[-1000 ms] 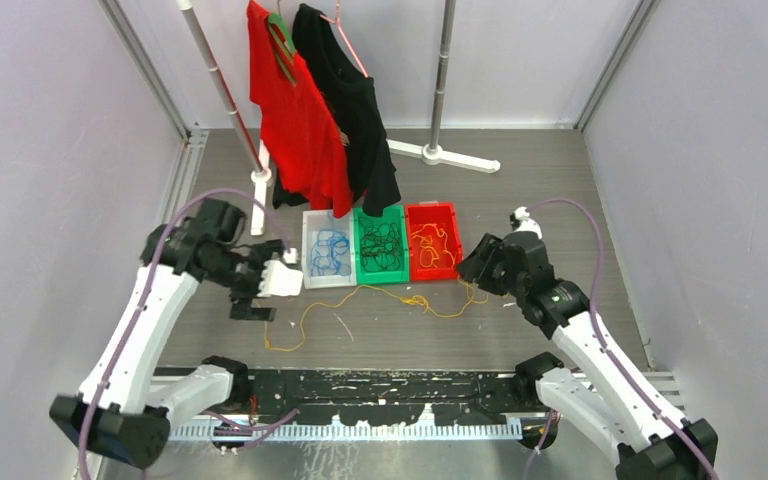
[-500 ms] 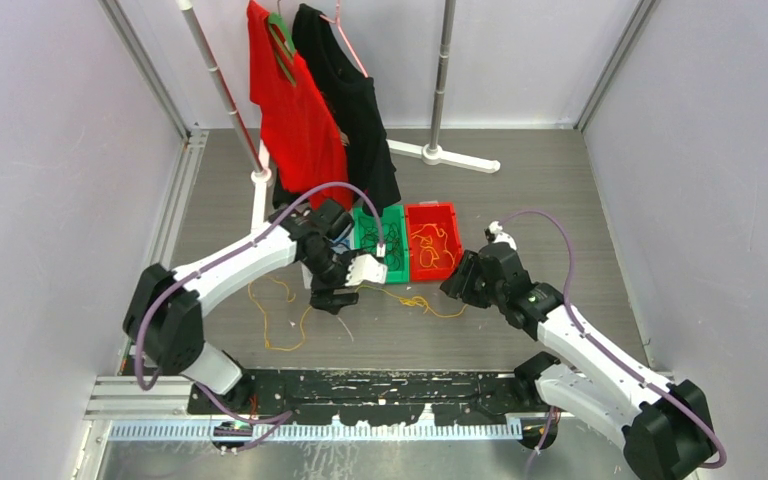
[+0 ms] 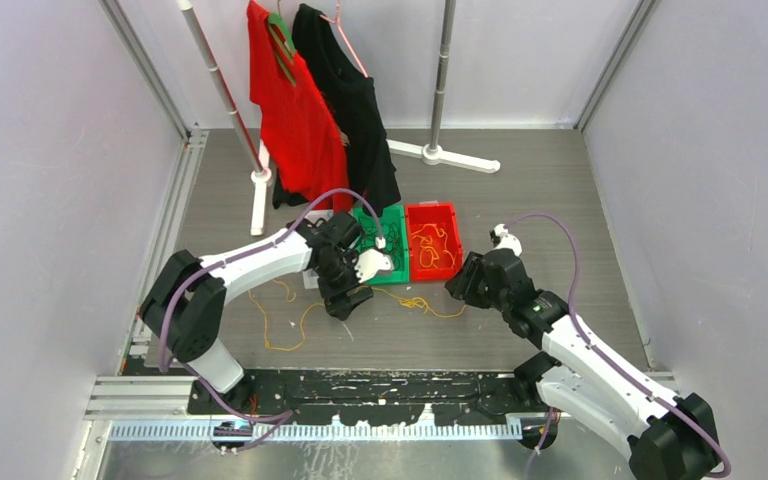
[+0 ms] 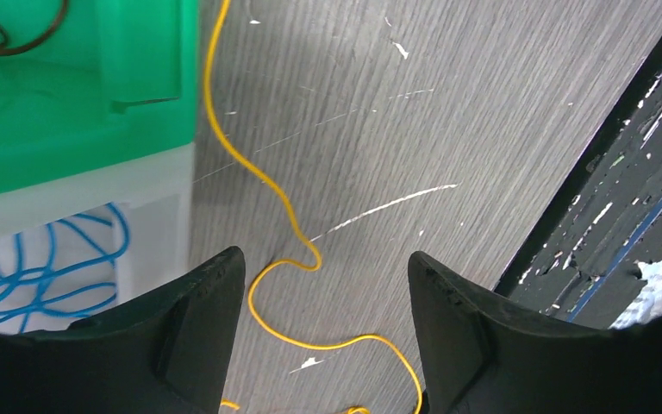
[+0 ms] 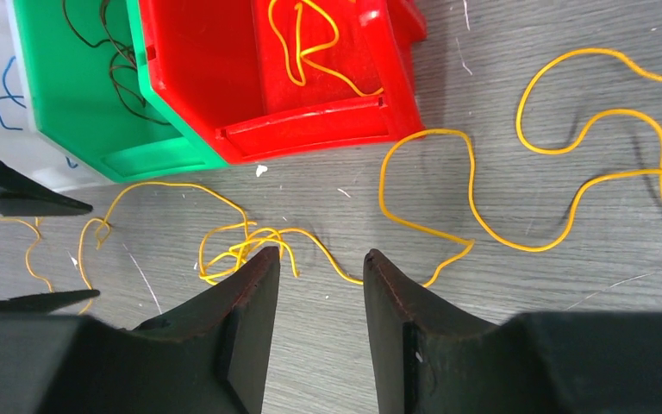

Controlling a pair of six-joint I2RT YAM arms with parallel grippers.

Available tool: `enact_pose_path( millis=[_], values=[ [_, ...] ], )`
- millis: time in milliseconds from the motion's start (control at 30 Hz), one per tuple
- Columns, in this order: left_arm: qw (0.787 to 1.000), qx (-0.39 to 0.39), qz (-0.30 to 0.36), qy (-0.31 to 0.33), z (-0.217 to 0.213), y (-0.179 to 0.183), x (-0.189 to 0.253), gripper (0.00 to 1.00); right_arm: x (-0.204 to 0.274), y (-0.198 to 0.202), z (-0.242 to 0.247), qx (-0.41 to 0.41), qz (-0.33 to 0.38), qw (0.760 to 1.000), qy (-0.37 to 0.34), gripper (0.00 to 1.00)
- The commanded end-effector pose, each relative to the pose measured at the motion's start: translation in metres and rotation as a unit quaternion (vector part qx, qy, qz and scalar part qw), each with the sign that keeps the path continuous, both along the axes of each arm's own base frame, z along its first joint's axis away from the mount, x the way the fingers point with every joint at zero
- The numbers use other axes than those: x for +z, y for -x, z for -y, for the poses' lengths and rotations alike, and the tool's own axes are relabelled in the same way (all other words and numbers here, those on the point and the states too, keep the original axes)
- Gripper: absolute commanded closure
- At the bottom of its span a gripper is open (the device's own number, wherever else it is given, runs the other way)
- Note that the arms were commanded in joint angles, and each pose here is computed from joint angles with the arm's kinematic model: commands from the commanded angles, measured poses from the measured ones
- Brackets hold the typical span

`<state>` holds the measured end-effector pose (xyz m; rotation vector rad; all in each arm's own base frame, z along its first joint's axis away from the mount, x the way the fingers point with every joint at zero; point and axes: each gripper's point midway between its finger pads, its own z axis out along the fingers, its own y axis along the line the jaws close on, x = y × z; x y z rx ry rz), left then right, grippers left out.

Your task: Untangle the cables

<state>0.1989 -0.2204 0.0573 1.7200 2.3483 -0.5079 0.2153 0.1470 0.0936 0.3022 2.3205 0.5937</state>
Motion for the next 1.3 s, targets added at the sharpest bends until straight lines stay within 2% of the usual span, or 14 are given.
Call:
enact_pose_path(
  millis=[0, 133, 200, 267, 400, 467, 567, 700, 967, 1267],
  values=[
    [1.0, 0.027, 0.014, 0.002, 0.011, -0.004, -0.01, 0.3, 0.022, -0.011, 0.003, -0.016, 0.047, 0.999, -0.004, 0.54],
    [0.998, 0.056, 0.042, -0.01, 0.013, -0.021, -0.016, 0.3, 0.023, -0.01, 0.003, -0.018, 0.053, 0.998, -0.005, 0.55],
    [0.997, 0.065, 0.051, -0.004, 0.017, -0.027, -0.017, 0.34, 0.023, -0.009, 0.001, -0.01, 0.055, 0.998, -0.004, 0.55],
    [0.996, 0.068, 0.05, 0.004, 0.021, -0.028, -0.017, 0.46, 0.021, -0.008, -0.003, 0.003, 0.052, 0.999, -0.002, 0.55],
    [0.997, 0.063, 0.045, 0.019, 0.025, -0.026, -0.005, 0.89, 0.011, -0.007, -0.014, 0.028, 0.024, 0.999, 0.0, 0.55],
    [0.998, 0.044, 0.032, 0.026, 0.023, -0.015, 0.008, 0.96, 0.005, -0.006, -0.018, 0.032, 0.013, 0.999, -0.002, 0.55],
    [0.999, 0.012, 0.01, 0.036, 0.015, 0.007, 0.033, 0.98, -0.007, -0.004, -0.017, 0.029, -0.017, 0.999, 0.016, 0.55],
    [0.999, -0.022, -0.006, 0.038, -0.005, 0.035, 0.056, 0.99, -0.028, 0.001, 0.012, -0.031, -0.079, 0.992, 0.096, 0.54],
    [0.998, -0.026, -0.008, 0.057, -0.013, 0.052, 0.057, 0.99, -0.04, 0.009, 0.03, -0.101, -0.108, 0.979, 0.138, 0.52],
    [0.998, -0.023, -0.014, 0.06, -0.012, 0.054, 0.058, 0.98, -0.044, -0.002, 0.001, -0.102, -0.1, 0.984, 0.105, 0.54]
  ],
)
